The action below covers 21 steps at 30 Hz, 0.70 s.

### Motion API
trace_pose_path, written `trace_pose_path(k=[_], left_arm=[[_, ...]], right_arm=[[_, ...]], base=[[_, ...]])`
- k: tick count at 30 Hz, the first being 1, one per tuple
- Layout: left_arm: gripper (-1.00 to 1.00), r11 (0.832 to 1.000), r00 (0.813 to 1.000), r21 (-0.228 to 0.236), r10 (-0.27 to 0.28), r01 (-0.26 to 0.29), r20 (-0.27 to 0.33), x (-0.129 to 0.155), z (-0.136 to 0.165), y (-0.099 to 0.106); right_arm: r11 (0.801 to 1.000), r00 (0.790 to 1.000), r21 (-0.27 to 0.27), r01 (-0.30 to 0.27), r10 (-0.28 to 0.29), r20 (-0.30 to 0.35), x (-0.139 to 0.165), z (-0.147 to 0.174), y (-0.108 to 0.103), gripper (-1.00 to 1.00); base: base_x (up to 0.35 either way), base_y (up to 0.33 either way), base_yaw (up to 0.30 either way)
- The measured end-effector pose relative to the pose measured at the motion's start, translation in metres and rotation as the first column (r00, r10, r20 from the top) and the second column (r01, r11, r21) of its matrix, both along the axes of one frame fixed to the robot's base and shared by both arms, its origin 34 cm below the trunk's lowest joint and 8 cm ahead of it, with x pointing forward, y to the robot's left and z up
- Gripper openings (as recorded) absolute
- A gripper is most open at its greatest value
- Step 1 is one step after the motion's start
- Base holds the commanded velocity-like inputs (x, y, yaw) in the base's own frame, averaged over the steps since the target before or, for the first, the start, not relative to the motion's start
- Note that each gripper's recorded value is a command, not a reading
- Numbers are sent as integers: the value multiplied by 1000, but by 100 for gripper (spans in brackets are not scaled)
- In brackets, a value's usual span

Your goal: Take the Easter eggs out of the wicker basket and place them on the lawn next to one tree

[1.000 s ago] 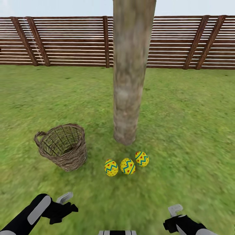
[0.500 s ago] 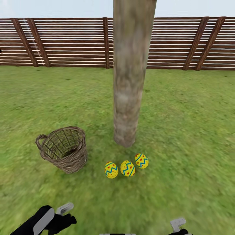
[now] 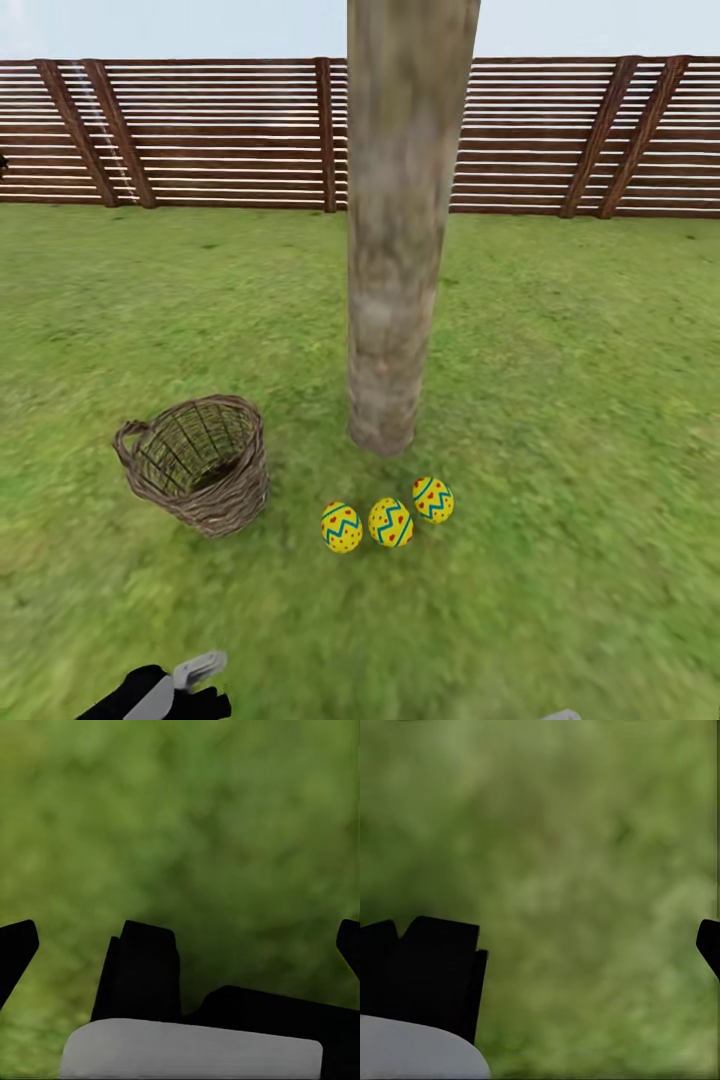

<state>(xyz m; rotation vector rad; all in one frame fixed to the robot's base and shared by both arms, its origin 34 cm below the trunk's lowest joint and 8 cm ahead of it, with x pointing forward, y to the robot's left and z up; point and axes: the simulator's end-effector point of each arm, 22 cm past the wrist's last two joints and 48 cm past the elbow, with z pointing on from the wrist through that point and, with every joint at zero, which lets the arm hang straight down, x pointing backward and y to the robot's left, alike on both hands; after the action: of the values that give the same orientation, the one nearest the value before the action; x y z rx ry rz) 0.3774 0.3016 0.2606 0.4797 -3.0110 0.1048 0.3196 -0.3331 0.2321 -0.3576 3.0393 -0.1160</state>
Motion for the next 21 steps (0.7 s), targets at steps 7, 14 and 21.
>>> trace_pose_path(k=[7, 14, 21], left_arm=[[100, 1000, 1000, 4, 3, -3, -12, -4, 13, 1], [100, 997, 998, 72, 23, -27, 58, -6, 16, 10], [100, 993, 992, 117, -33, 19, 123, -4, 24, 6]], right_arm=[[1000, 1000, -9, 2, -2, -30, -11, 14, -4, 100], [1000, 999, -10, 4, -4, -36, -12, 28, -5, 100], [1000, 999, -10, 3, -3, -47, -19, 42, -4, 100]], base=[[0, 0, 0], [0, 0, 0], [0, 0, 0]])
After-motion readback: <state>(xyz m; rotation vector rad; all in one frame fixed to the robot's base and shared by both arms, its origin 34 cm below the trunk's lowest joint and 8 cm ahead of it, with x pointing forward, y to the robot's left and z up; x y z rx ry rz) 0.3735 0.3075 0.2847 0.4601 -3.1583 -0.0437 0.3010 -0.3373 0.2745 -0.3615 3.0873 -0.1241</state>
